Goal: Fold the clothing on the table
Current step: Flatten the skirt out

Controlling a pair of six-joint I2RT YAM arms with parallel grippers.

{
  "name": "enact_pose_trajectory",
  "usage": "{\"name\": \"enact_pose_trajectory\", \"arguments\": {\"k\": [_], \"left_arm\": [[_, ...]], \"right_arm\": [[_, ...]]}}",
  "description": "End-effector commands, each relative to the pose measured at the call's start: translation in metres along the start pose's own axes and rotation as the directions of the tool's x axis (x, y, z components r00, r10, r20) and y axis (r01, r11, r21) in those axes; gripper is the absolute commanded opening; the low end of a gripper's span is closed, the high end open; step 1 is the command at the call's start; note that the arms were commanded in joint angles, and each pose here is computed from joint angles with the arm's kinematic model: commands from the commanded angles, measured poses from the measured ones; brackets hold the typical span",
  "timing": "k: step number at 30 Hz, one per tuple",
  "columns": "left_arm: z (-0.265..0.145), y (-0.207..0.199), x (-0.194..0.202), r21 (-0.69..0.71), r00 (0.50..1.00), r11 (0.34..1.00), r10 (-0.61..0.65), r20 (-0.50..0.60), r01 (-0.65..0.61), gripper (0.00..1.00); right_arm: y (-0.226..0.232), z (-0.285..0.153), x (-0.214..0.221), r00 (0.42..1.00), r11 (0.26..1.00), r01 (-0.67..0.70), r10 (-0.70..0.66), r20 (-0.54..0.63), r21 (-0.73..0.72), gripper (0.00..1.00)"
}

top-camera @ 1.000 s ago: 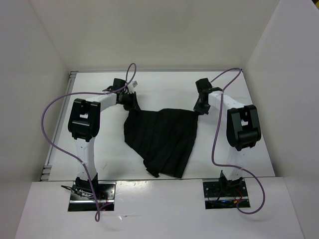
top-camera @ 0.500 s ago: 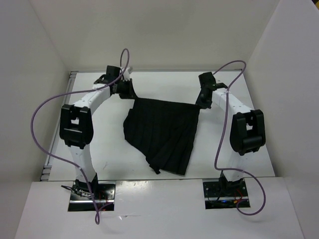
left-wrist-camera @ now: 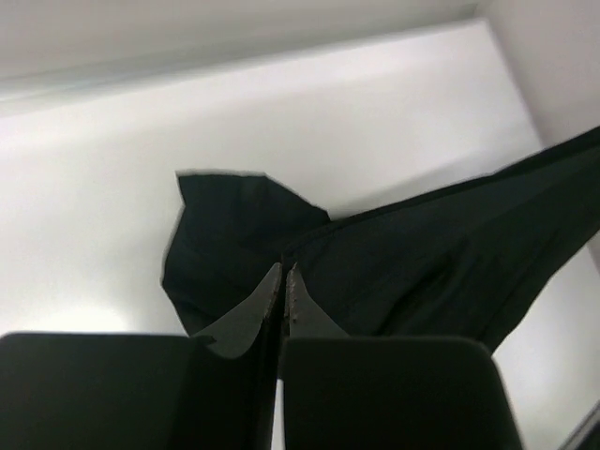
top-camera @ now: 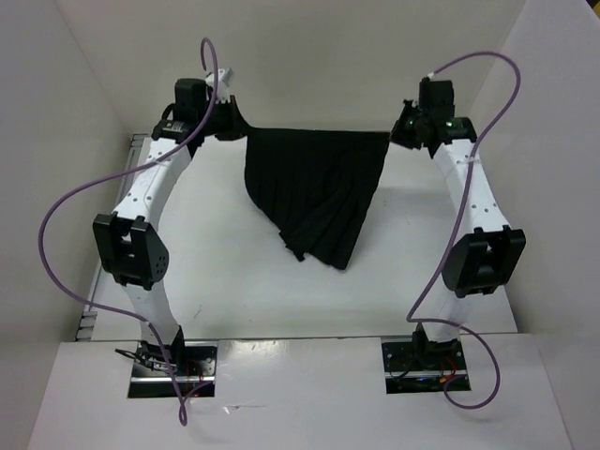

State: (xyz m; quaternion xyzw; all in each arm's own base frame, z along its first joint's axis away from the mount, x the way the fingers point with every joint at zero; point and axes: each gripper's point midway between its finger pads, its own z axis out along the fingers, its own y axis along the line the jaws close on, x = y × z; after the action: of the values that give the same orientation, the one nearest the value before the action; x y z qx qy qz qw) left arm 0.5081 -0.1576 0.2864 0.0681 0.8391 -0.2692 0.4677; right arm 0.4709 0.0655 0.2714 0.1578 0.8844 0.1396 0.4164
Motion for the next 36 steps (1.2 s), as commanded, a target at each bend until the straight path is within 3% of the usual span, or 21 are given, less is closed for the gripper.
{"name": "enact_pose_trajectory", "arguments": {"k": [1, 5, 7, 9, 10, 11, 12, 13, 18, 22, 29, 32, 35, 36], "left_arm": [[-0.025, -0.017, -0.089, 0.017, 0.978, 0.998, 0.048, 0.201, -0.053, 0.0], [-0.053, -0.046, -0.127, 0.068, 0.957, 0.991, 0.092, 0.274, -0.115, 0.0], [-0.065, -0.055, -0.132, 0.078, 0.953, 0.989, 0.099, 0.288, -0.126, 0.0], [-0.083, -0.065, -0.133, 0.089, 0.945, 0.986, 0.108, 0.309, -0.142, 0.0], [-0.068, -0.052, -0.105, 0.082, 0.965, 0.991, 0.084, 0.248, -0.107, 0.0], [-0.088, -0.062, -0.111, 0.088, 0.948, 0.987, 0.104, 0.3, -0.136, 0.0], [-0.089, -0.062, -0.099, 0.099, 0.954, 0.988, 0.088, 0.285, -0.121, 0.0], [-0.078, -0.05, -0.068, 0.093, 0.974, 0.993, 0.052, 0.221, -0.074, 0.0], [-0.132, -0.075, -0.041, 0.127, 0.971, 0.988, 0.061, 0.23, -0.092, 0.0], [-0.193, -0.105, -0.045, 0.15, 0.955, 0.977, 0.109, 0.277, -0.155, 0.0], [-0.269, -0.144, -0.065, 0.141, 0.904, 0.964, 0.154, 0.4, -0.227, 0.0], [-0.258, -0.128, -0.064, 0.084, 0.914, 0.979, 0.139, 0.382, -0.184, 0.0], [-0.215, -0.104, -0.058, 0.072, 0.938, 0.987, 0.109, 0.33, -0.14, 0.0], [-0.181, -0.086, -0.049, 0.067, 0.956, 0.992, 0.089, 0.279, -0.112, 0.0]], "right_arm": [[0.014, -0.032, -0.065, 0.988, 0.996, 0.067, -0.058, 0.144, -0.059, 0.0], [0.053, -0.095, -0.118, 0.949, 0.975, 0.163, -0.112, 0.294, -0.152, 0.0], [0.057, -0.105, -0.113, 0.951, 0.968, 0.181, -0.127, 0.284, -0.175, 0.0], [0.063, -0.106, -0.1, 0.957, 0.954, 0.193, -0.132, 0.258, -0.23, 0.0], [0.056, -0.104, -0.081, 0.967, 0.955, 0.185, -0.133, 0.219, -0.234, 0.0], [0.054, -0.105, -0.071, 0.968, 0.95, 0.193, -0.143, 0.208, -0.243, 0.0], [0.052, -0.106, -0.066, 0.967, 0.95, 0.194, -0.144, 0.211, -0.244, 0.0], [0.041, -0.094, -0.04, 0.979, 0.955, 0.176, -0.144, 0.144, -0.24, 0.0], [0.045, -0.141, 0.014, 0.977, 0.928, 0.21, -0.188, 0.098, -0.309, 0.0], [0.06, -0.191, 0.04, 0.964, 0.887, 0.267, -0.244, 0.109, -0.376, 0.0], [0.079, -0.265, 0.032, 0.938, 0.831, 0.337, -0.255, 0.235, -0.442, 0.0], [0.082, -0.246, 0.028, 0.943, 0.837, 0.328, -0.262, 0.207, -0.437, 0.0], [0.081, -0.189, 0.03, 0.959, 0.865, 0.283, -0.257, 0.118, -0.414, 0.0], [0.079, -0.154, 0.036, 0.967, 0.882, 0.248, -0.25, 0.047, -0.401, 0.0]]}}
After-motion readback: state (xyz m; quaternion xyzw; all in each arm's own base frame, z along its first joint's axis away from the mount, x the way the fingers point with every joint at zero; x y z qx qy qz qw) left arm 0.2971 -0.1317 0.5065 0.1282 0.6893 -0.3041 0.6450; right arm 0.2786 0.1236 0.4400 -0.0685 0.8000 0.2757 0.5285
